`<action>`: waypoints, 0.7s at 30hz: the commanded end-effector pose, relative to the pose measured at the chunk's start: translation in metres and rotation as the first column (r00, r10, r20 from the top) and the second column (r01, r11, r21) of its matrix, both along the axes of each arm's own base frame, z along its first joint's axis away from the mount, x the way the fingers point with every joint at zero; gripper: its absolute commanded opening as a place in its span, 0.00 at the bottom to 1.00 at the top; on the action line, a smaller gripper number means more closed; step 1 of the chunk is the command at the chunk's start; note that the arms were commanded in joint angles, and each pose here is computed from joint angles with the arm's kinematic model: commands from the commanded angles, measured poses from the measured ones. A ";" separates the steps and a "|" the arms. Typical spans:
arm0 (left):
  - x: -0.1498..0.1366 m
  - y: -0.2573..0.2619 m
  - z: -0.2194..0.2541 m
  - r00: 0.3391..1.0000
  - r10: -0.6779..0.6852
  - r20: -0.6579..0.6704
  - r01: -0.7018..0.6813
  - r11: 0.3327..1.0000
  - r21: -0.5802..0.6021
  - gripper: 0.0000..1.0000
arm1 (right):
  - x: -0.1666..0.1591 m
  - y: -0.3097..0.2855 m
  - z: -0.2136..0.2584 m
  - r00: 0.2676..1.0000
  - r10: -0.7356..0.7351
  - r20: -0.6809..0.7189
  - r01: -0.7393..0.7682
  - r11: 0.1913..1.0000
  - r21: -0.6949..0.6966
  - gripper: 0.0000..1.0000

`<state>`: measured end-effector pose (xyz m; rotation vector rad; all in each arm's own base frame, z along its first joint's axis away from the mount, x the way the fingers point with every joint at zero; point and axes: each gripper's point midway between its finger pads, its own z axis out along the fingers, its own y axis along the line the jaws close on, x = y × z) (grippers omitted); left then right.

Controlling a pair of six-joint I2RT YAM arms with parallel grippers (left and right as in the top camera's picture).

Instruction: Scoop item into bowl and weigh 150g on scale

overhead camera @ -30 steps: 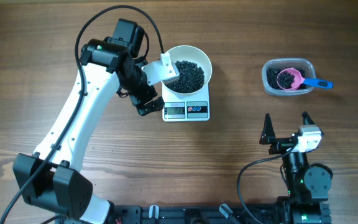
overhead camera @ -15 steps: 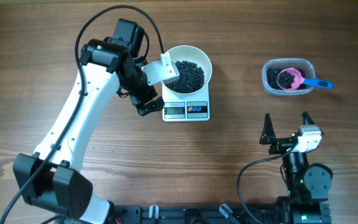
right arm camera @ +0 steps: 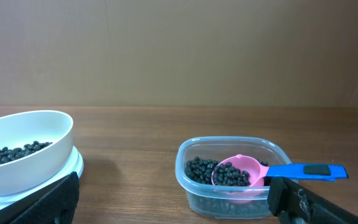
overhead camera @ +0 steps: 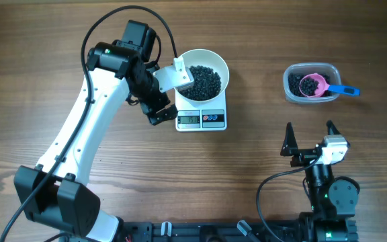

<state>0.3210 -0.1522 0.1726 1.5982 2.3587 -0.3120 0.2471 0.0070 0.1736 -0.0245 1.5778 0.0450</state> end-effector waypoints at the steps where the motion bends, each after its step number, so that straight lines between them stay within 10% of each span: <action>1: -0.001 0.000 -0.006 1.000 -0.011 -0.015 0.011 1.000 0.005 1.00 | -0.001 0.004 0.002 1.000 0.023 0.010 -0.023 1.000 -0.009 1.00; 16: -0.002 -0.001 -0.006 1.000 -0.011 -0.021 0.011 1.000 -0.002 1.00 | 0.000 0.004 0.001 1.000 0.020 0.004 -0.020 1.000 -0.010 1.00; 21: 0.027 -0.010 0.007 0.919 0.388 -0.076 -0.394 0.911 -0.118 1.00 | 0.000 0.004 0.001 1.000 0.020 0.004 -0.020 1.000 -0.010 1.00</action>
